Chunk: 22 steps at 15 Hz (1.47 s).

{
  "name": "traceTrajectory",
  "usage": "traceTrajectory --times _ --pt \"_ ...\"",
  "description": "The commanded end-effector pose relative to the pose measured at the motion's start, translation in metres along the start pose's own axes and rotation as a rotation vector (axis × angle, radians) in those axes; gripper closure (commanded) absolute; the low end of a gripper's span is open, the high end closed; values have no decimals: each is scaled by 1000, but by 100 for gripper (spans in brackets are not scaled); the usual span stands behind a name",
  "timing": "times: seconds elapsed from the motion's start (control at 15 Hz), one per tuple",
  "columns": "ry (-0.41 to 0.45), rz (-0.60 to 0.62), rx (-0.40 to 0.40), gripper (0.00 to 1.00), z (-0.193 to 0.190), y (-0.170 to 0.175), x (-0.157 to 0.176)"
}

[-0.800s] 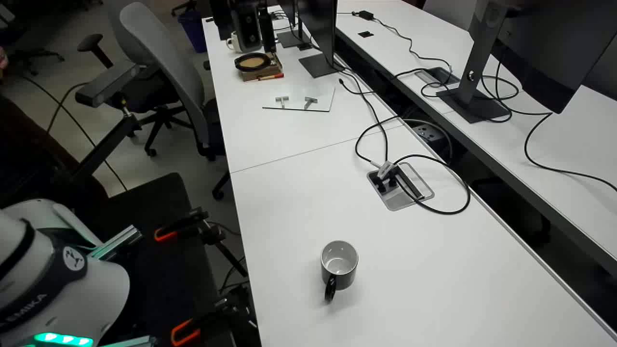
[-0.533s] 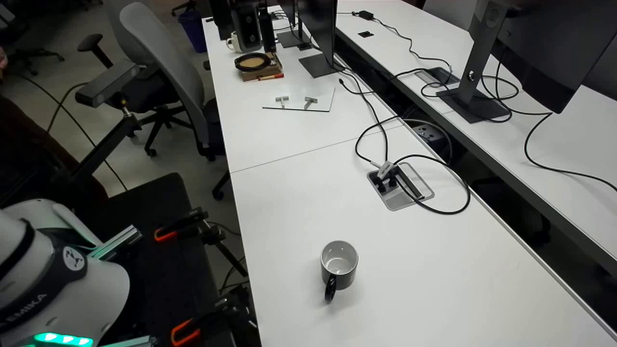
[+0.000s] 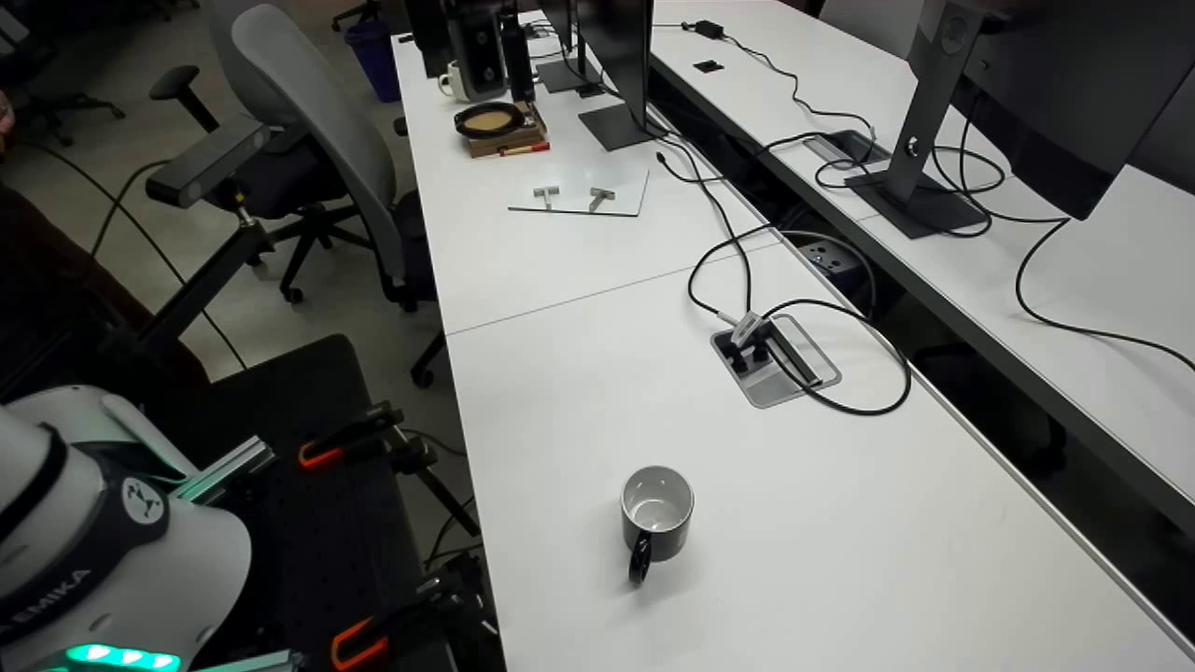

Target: Move the cup to the left

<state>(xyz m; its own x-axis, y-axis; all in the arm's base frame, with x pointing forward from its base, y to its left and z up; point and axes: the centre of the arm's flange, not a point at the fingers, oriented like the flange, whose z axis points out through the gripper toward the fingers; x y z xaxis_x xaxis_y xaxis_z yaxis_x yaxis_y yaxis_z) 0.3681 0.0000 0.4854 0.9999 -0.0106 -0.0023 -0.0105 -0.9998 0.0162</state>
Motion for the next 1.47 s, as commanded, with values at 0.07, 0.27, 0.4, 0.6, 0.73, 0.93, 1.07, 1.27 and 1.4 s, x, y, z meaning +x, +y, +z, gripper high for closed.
traceTrajectory --times 0.07,0.27,0.4,0.6,0.73,0.93,1.07,1.27,1.4 --pt "-19 -73 -37 0 2 3 0" --pt "-35 -140 -69 0 8 8 1" --pt "-38 -187 -94 0 14 12 2" --pt "-52 -240 -123 0 31 20 8" --pt "-72 -267 -127 0 46 26 11" --pt "-87 -308 -79 0 71 32 18" --pt "-88 -323 -47 0 89 37 22" --pt "-88 -356 -6 0 116 45 26" --pt "-107 -384 18 0 130 47 27"
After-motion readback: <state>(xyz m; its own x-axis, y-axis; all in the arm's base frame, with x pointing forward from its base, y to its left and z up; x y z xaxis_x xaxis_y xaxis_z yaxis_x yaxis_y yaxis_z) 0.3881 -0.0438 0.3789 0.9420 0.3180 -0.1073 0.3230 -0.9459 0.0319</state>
